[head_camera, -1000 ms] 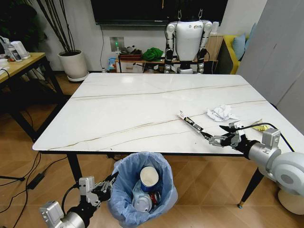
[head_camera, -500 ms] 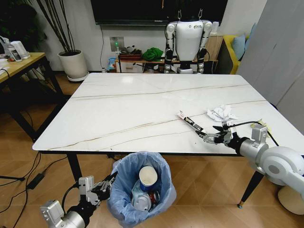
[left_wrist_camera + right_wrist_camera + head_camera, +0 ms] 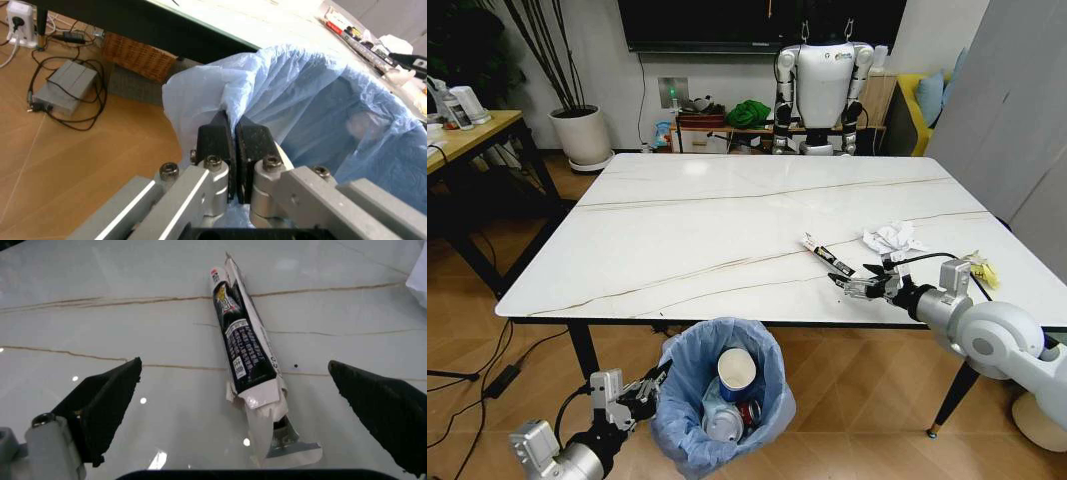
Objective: Pick up the trash bin and place the trash from the table into it.
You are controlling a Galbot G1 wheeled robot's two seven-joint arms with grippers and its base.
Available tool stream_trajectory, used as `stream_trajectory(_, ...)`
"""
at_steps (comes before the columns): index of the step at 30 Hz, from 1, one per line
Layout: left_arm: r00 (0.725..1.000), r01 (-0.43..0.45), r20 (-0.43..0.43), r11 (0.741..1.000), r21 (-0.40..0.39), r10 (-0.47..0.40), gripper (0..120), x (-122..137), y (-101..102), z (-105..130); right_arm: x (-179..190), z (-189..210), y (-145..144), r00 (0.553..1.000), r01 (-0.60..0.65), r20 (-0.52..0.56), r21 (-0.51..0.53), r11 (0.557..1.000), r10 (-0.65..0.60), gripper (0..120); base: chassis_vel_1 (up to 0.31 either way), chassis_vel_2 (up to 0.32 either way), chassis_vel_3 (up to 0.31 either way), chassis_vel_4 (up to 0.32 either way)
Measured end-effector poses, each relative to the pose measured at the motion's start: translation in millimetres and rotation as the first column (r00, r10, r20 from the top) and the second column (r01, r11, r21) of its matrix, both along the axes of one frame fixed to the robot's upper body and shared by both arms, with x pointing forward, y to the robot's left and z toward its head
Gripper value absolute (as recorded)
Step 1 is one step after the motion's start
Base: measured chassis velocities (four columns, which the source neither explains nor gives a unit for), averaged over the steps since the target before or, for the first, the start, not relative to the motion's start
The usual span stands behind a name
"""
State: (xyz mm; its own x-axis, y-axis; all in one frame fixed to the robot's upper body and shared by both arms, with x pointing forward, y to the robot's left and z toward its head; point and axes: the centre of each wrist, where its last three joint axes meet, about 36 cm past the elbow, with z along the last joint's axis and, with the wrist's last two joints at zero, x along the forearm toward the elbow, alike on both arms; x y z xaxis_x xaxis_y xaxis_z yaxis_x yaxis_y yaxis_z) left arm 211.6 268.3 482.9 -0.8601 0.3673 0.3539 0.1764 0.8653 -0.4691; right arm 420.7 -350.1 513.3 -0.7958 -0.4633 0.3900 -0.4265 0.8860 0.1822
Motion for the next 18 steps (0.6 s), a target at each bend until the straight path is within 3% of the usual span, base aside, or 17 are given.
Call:
stream_trajectory(6, 1.000, -0.002, 0.000, 1.000, 0.000, 0.002, 0, 0.4, 0.5, -0.2, 3.4, -3.0, -0.8, 1.000, 0.003, -0.004, 0.001, 1.000, -0.003, 97, 0.000, 0.000, 0.000, 0.000)
stream_trajectory(8, 1.000, -0.004, 0.000, 1.000, -0.001, 0.004, 0, 0.9, 1.0, -0.1, 6.1, -4.6, -1.7, 1.000, 0.006, -0.006, 0.000, 1.000, -0.006, 82, 0.000, 0.000, 0.000, 0.000)
stream_trajectory(9, 1.000, -0.004, 0.000, 1.000, -0.001, 0.004, 0, 0.9, 1.0, -0.1, 6.1, -4.6, -1.7, 1.000, 0.006, -0.006, 0.000, 1.000, -0.006, 82, 0.000, 0.000, 0.000, 0.000)
stream_trajectory(16, 1.000, -0.008, -0.002, 1.000, -0.003, 0.008, 0, 2.3, 2.2, -0.9, 10.3, -8.4, -4.3, 1.000, 0.012, -0.013, 0.001, 1.000, -0.012, 49, 0.000, 0.000, 0.000, 0.000)
stream_trajectory(18, 1.000, -0.007, -0.003, 1.000, -0.002, 0.007, 0, 2.5, 2.5, -1.1, 10.0, -9.1, -4.3, 1.000, 0.011, -0.015, 0.001, 1.000, -0.011, 45, 0.000, 0.000, 0.000, 0.000)
